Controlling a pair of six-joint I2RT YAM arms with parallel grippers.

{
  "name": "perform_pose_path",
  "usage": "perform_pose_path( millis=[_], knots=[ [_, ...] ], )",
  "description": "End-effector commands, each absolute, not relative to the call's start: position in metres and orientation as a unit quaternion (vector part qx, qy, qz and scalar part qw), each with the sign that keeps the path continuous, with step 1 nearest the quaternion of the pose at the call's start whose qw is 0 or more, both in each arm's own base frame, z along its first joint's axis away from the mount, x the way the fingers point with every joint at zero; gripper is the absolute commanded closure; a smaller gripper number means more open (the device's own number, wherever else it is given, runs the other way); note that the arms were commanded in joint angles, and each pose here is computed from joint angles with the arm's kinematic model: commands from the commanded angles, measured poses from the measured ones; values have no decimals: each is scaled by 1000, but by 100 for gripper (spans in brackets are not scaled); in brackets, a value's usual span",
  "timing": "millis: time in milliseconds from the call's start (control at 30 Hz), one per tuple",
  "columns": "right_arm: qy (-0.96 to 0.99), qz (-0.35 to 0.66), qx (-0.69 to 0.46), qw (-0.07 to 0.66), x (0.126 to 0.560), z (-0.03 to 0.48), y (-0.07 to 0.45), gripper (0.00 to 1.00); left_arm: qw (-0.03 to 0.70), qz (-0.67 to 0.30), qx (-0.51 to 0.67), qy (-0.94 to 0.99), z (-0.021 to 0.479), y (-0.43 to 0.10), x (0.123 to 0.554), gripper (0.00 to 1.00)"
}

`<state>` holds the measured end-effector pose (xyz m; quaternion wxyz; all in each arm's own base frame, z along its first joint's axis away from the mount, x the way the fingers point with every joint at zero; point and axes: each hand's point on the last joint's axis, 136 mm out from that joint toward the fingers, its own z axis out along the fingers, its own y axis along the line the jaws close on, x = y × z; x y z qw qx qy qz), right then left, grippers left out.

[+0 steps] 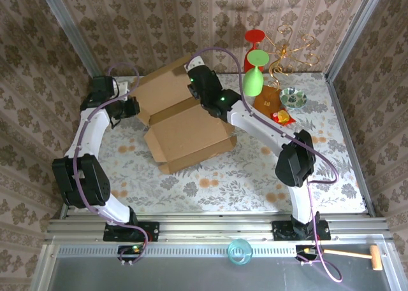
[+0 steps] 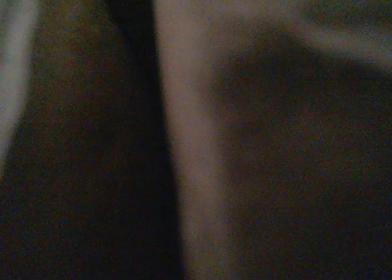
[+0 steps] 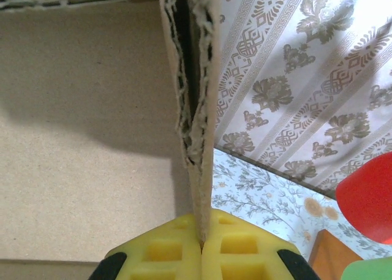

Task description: Fold the paper box

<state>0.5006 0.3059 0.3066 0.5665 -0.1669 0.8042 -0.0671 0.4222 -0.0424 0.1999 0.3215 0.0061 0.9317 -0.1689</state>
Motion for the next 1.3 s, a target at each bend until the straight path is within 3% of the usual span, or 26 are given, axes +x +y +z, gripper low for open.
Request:
perform_pose_path(
  millis=[0,400,600,767,867,1100,1133,1267],
  knots=[
    [787,-22,-139,601,501,343,299,92,333,-176,23,926,219,-49,417,100],
    [779,-51,-127,611,511,351,280,68,332,-175,27,926,221,-49,419,100],
    [782,-66,-125,607,523,346,275,64,332,-176,27,927,220,-50,420,100],
    [781,-84,-117,607,531,348,272,79,330,-175,28,927,220,-50,421,100],
    [779,-128,-95,607,533,351,263,100,330,-173,27,928,220,-50,422,100],
    [792,-156,-65,587,518,346,261,100,329,-164,7,930,215,-48,426,99],
    [794,-154,-68,584,514,344,265,100,329,-164,2,930,213,-48,427,93],
    [809,-133,-70,568,505,334,271,100,328,-168,-12,930,207,-48,432,88]
  ],
)
